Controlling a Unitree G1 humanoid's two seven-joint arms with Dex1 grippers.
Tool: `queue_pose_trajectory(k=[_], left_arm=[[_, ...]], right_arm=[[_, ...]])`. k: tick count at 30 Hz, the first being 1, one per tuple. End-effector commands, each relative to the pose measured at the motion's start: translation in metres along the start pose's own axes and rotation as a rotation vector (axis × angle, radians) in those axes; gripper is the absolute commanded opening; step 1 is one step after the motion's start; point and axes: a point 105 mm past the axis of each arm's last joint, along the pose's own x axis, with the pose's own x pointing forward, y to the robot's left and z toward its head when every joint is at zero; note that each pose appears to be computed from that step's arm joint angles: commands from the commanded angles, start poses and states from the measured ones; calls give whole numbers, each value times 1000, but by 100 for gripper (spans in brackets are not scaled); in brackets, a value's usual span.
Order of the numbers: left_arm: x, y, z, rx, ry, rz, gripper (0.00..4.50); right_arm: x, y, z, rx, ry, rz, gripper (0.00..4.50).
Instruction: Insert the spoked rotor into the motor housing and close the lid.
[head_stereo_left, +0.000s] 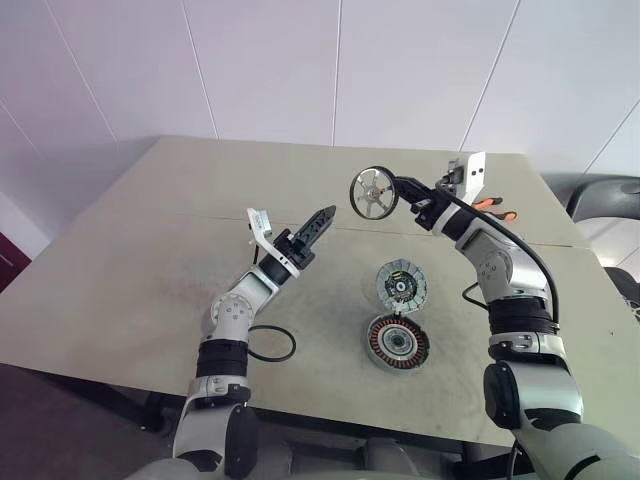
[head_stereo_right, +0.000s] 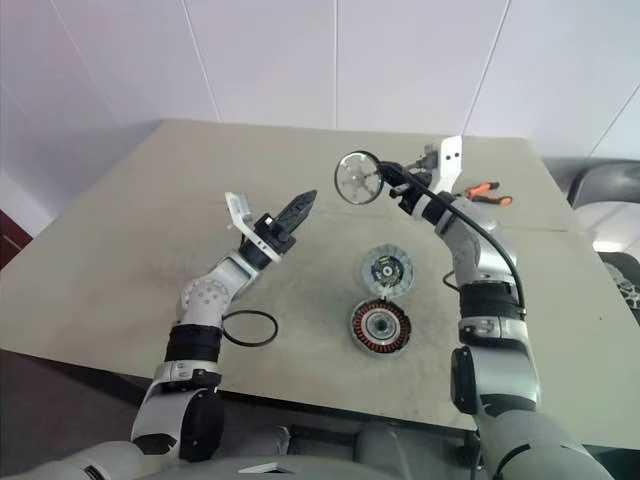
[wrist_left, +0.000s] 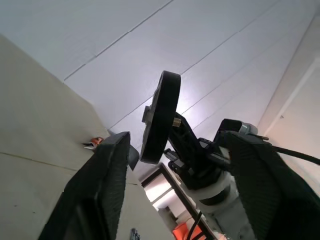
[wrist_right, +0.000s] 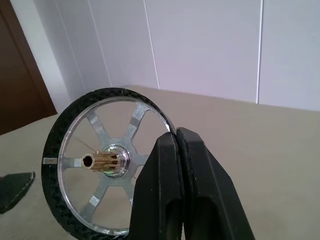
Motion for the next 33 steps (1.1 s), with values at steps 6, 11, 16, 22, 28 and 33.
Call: queue_pose_trajectory(k=[6,11,16,22,28,33], left_arm=[[21,-23,2,-322,-29,-78,446],[21,-23,-4,-381,0,-60,446],[20,-16,7,-426,-73,-36,446],[24,-15,16,-592,-134,-60,446],[30,-23,10,-689,-103,-108,446],[31,-12,3,-365,-31,22,446]], right_arm=[[10,5,15,-40,-52,26,0],[11,6,13,-45,-49,31,0],[10,7,13,-44,-51,36,0],[12,18,13,-21,-64,97,0],[14,21,13,-23,-67,104,0],[15,24,14,-22,-70,113,0]])
